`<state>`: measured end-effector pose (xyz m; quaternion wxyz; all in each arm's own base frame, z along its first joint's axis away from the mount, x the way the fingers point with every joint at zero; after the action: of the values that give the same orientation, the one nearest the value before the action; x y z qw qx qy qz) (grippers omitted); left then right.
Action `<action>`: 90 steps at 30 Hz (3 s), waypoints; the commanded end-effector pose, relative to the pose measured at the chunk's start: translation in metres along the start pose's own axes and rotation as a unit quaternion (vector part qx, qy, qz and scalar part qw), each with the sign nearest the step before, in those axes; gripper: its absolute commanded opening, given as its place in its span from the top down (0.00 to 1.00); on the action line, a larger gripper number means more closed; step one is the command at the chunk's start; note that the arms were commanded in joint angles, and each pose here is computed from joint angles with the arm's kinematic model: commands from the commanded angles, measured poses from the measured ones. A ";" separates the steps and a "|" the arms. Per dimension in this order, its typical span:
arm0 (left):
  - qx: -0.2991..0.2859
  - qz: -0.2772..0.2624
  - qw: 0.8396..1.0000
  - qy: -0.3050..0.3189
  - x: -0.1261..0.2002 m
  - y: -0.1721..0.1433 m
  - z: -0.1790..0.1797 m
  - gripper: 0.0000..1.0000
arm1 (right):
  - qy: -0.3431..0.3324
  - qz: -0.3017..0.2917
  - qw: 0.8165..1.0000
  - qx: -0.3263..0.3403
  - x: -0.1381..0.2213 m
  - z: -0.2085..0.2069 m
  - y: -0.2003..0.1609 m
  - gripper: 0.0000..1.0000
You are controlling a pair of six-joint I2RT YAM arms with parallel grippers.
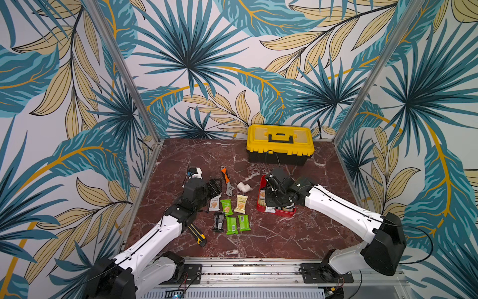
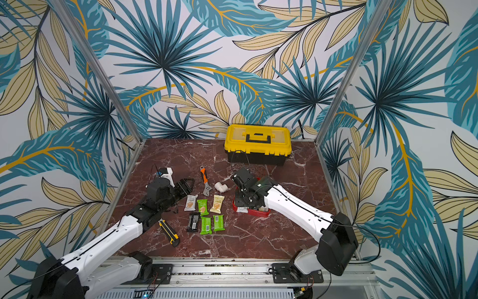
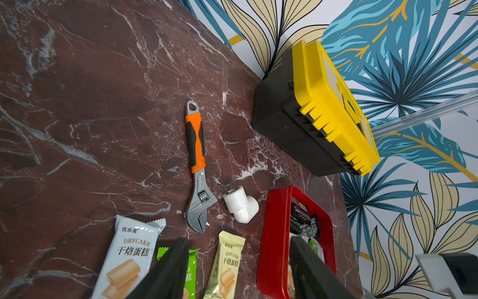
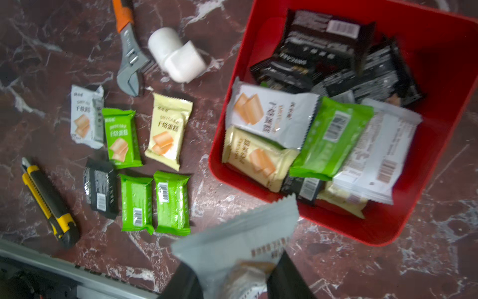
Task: Take the cookies out of the storage box
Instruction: Place the cookie at the center of the board, then pick up the cookie from the storage box.
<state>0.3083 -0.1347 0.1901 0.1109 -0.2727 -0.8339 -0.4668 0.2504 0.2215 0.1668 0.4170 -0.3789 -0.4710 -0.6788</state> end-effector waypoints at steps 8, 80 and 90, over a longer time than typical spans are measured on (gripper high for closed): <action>0.016 -0.010 1.000 0.016 0.006 -0.008 0.014 0.34 | -0.037 0.068 0.997 0.010 -0.053 0.024 -0.062 0.65; -0.165 0.186 0.960 -0.128 -0.097 -0.137 -0.125 0.41 | -0.049 -0.026 0.994 -0.098 -0.095 -0.099 0.051 0.41; -0.145 0.204 0.958 -0.142 -0.103 -0.149 -0.127 0.49 | -0.045 -0.022 0.994 -0.100 -0.102 -0.099 0.048 0.45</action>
<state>0.2920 -0.3222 0.0872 0.0751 -0.5145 -0.6766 -0.5214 0.3239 0.1398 0.0760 0.3352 -0.4287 -0.4280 -0.7216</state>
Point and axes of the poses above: each gripper's point midway between its finger pads, its own x axis back along the fingers, its own z axis along the line the jaws close on, y = z × x, the point moved 2 cm from there along x, back along the fingers, and after that the axes turned 14 degrees about -x, right-handed, at the moved point
